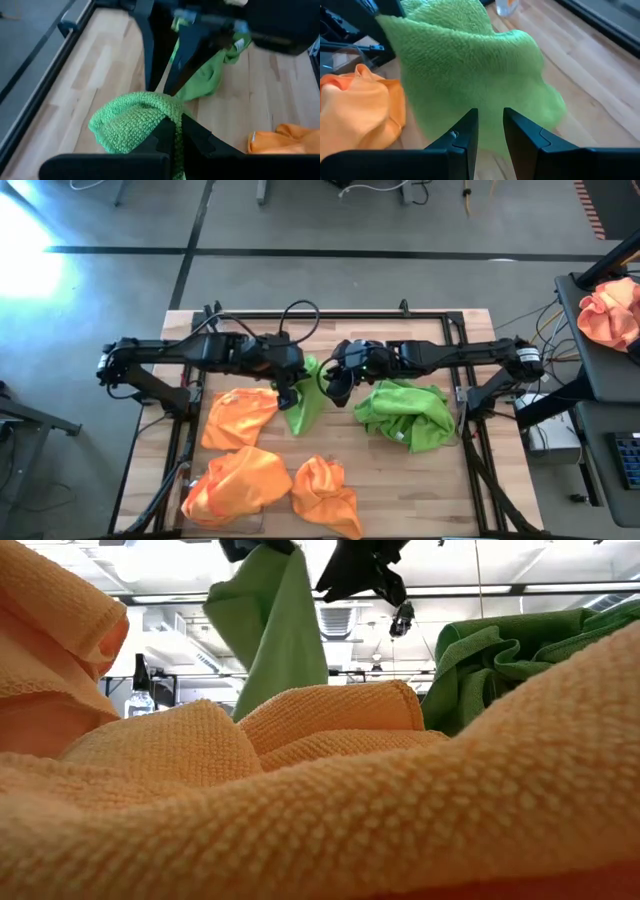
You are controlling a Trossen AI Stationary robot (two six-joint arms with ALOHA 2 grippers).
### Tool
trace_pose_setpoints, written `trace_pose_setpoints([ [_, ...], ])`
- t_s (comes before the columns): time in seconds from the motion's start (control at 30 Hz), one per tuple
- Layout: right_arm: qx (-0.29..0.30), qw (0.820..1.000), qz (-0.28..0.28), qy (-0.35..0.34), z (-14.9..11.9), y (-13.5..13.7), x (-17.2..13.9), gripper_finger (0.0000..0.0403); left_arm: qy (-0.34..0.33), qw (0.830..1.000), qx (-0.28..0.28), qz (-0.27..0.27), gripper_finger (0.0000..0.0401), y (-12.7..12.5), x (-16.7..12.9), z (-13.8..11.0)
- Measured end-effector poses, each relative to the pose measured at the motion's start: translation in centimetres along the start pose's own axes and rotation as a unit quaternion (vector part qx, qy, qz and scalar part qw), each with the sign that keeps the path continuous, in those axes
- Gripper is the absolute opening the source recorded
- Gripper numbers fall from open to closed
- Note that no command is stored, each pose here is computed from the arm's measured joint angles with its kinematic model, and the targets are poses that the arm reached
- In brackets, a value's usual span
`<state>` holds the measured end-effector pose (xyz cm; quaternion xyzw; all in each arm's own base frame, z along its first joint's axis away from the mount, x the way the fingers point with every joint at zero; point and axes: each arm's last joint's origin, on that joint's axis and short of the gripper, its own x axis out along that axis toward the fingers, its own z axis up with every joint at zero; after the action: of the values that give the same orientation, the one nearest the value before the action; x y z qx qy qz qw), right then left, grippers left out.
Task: Sort microfiber towel by color & place in baskets
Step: Put the green towel into the right transparent bin
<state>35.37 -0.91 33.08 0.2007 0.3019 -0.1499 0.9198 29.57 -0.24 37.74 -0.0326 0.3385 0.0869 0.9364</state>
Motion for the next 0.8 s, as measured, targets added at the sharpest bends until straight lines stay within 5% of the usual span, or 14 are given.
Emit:
trace_pose_setpoints([
  [0.37, -0.036, 0.999, 0.018, -0.036, 0.7, 0.4, 0.1, 0.0092, -0.013, 1.0, 0.01, 0.006, 0.0, 0.1, -0.8, 0.7],
  [0.8, -0.034, 0.997, 0.017, -0.067, 1.3, 0.2, 1.2, 0.0183, -0.014, 1.0, 0.012, 0.006, 0.0, 0.1, -0.8, 0.7],
])
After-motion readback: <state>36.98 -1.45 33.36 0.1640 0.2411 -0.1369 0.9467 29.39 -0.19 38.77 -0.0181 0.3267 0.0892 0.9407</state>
